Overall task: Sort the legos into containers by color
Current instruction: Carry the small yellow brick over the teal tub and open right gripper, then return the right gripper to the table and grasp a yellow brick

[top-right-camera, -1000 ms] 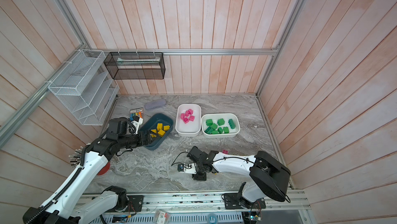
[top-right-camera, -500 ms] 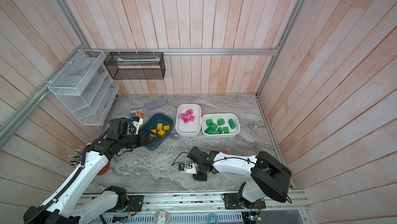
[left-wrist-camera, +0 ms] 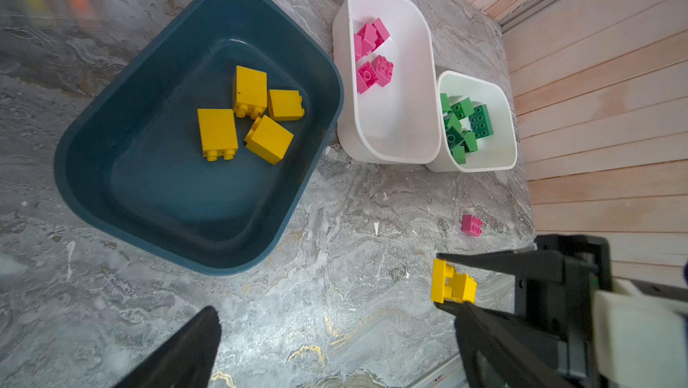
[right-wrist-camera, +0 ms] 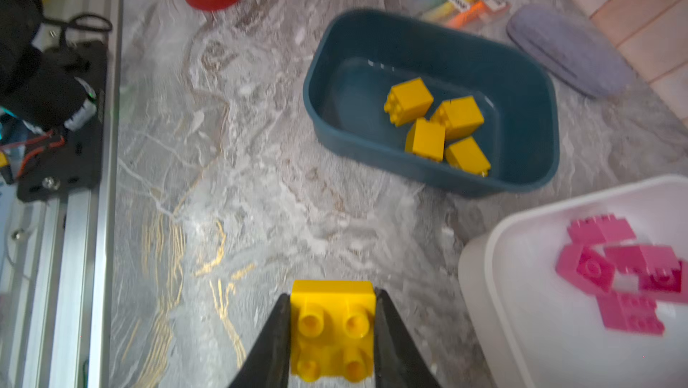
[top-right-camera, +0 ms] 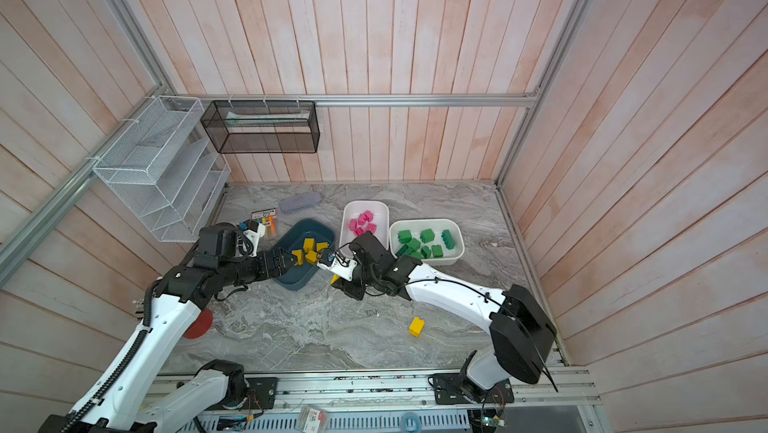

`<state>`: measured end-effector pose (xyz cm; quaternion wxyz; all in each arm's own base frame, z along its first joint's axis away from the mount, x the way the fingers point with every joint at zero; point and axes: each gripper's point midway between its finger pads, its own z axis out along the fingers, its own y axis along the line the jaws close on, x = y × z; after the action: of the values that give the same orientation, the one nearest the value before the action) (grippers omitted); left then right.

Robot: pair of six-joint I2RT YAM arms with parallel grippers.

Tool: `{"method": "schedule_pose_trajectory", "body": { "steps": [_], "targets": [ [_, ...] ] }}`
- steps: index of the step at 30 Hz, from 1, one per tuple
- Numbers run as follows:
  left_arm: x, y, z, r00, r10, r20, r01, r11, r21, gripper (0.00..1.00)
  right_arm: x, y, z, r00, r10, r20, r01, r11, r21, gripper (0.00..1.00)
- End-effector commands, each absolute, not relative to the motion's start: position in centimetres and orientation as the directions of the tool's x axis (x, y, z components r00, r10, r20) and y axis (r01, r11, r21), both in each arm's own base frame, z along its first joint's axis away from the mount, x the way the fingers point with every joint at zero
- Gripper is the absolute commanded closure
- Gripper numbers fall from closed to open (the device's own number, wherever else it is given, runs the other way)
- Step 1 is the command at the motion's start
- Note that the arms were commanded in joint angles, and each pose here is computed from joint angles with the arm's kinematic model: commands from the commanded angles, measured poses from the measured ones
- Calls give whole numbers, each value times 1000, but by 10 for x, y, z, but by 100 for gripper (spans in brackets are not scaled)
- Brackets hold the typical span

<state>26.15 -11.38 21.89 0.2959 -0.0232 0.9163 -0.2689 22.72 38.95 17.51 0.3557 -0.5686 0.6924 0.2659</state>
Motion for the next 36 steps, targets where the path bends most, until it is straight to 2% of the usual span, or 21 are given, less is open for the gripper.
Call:
{"method": "schedule_pose_trajectory", "body": {
  "steps": [1,7,15,18,23,27,33,36],
  "targets": [
    [258,-99,225,-808,-218,-547,84,877,-473,0,237,429,188,-92,-501,-861,-988,152,18,71],
    [256,-80,228,-797,-247,-552,41,889,-456,0,264,477,174,-115,-462,-879,-991,111,72,72],
    [257,-74,223,-799,-256,-544,27,888,-459,0,298,512,139,-126,-487,-864,-989,135,68,72],
    [259,-73,222,-800,-256,-542,25,889,-456,0,303,515,122,-126,-526,-841,-989,134,64,69],
    [262,-72,220,-802,-246,-544,32,892,-452,0,305,506,106,-114,-587,-801,-991,129,47,52],
    [265,-74,219,-803,-246,-543,39,887,-459,0,308,497,123,-122,-580,-806,-988,144,46,39],
    [268,-79,218,-804,-244,-542,57,876,-480,0,306,455,173,-177,-546,-819,-972,229,57,35],
    [268,-83,215,-809,-248,-532,65,863,-501,0,297,417,183,-295,-548,-783,-930,353,103,34]
  ]
}}
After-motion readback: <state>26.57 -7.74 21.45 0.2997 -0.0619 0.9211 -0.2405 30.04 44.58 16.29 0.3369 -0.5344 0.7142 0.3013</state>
